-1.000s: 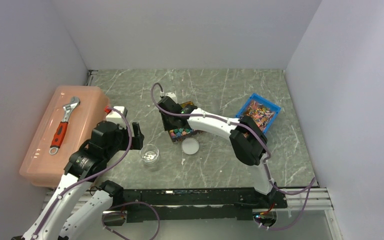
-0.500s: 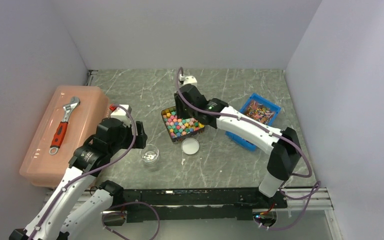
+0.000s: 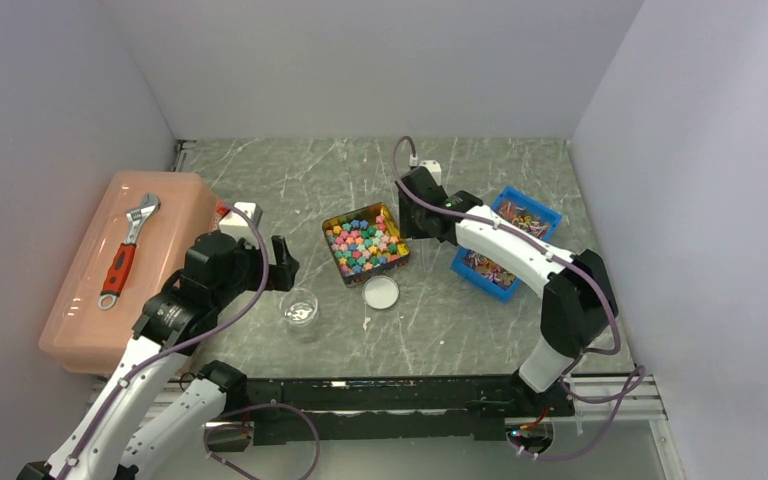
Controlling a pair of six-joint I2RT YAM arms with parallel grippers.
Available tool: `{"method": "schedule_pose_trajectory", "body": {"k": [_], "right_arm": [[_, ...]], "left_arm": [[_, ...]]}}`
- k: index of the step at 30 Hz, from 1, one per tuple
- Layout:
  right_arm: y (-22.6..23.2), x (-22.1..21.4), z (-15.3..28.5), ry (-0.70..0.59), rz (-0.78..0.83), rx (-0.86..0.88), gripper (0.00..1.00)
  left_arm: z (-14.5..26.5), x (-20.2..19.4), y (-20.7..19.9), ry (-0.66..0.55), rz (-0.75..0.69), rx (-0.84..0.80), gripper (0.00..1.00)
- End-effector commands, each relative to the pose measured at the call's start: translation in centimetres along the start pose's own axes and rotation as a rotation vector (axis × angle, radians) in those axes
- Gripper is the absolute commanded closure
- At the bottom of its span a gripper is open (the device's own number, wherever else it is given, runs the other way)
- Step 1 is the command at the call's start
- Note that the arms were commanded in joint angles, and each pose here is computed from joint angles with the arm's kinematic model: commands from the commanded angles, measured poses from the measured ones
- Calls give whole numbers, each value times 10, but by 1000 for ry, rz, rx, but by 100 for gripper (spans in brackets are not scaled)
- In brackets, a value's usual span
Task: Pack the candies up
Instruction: Pick up the spatula from the center of the board.
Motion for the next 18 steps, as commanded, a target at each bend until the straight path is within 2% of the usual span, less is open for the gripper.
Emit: {"method": "schedule_pose_trajectory", "body": {"k": [1,18], "right_arm": [[-11,2,-4,4,-25,-13,50],[-34,-33,-62,123,-69,-76,46]], "left_arm": [[-2,7,-9,-26,-11,-51,1],[-4,5,-5,-11,18,-77,1]]}}
Point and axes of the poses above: each gripper's point midway between its finger pads, its own z axis back along the fingers, its own y axis along the line the jaws close on, x = y × z, the point moved 2 cm from there along z, back along the fingers, and after that the axes turned 9 degrees about z, right-handed, at the moved point
